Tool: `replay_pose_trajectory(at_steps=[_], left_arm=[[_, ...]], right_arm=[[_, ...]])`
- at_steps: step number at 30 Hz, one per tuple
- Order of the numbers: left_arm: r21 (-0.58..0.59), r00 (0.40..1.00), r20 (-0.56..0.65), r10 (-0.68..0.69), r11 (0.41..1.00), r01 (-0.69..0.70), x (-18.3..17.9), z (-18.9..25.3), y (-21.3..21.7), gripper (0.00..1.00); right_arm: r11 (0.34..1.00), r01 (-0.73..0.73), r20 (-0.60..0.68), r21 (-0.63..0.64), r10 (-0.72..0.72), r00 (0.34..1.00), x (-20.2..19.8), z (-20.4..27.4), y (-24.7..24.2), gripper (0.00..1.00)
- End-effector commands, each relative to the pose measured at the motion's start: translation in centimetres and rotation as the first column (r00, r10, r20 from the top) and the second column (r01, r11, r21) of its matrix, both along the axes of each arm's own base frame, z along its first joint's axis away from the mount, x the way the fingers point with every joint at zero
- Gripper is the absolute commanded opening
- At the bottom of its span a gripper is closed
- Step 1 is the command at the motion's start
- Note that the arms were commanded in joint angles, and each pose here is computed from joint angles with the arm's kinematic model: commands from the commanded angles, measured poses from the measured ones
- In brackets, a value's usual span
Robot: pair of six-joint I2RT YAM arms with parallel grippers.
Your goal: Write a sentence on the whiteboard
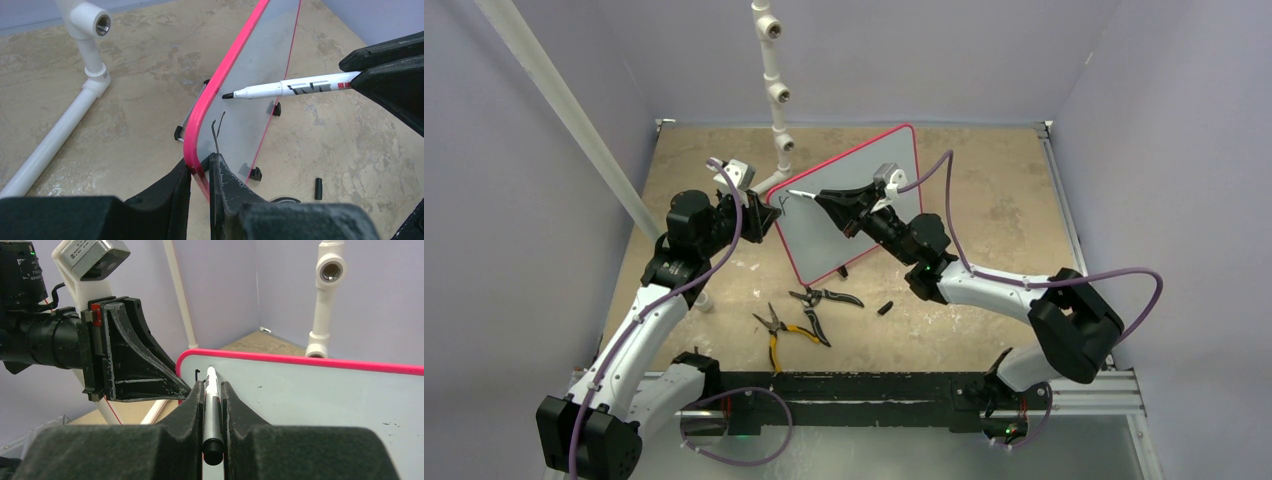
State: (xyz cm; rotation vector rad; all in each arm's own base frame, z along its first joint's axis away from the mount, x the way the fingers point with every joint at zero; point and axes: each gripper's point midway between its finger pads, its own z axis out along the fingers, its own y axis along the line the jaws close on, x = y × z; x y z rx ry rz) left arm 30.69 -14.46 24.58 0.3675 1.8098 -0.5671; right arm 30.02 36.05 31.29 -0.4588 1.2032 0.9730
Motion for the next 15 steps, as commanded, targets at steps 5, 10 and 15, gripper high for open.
replay_pose_trajectory(at_steps=[5,10,15], left_arm=[[0.031,1.0,0.021,-0.004,1.0,0.004,0.0,0.4,0.3,0.0],[0.032,1.0,0.02,-0.005,0.999,0.004,0.0,0.3,0.3,0.0],[0.031,1.0,0.02,-0.006,0.999,0.006,0.0,0.3,0.2,0.0]], right_arm=[[1.0,0.027,-0.016,-0.004,-0.027,1.0,0.2,-0.7,-0.5,0.0],[1.0,0.012,-0.052,-0.017,-0.013,0.999,-0.3,-2.1,-0.7,0.0],[1.0,-0.003,-0.096,-0.03,0.0,0.995,-0.9,-3.8,-1.1,0.0]])
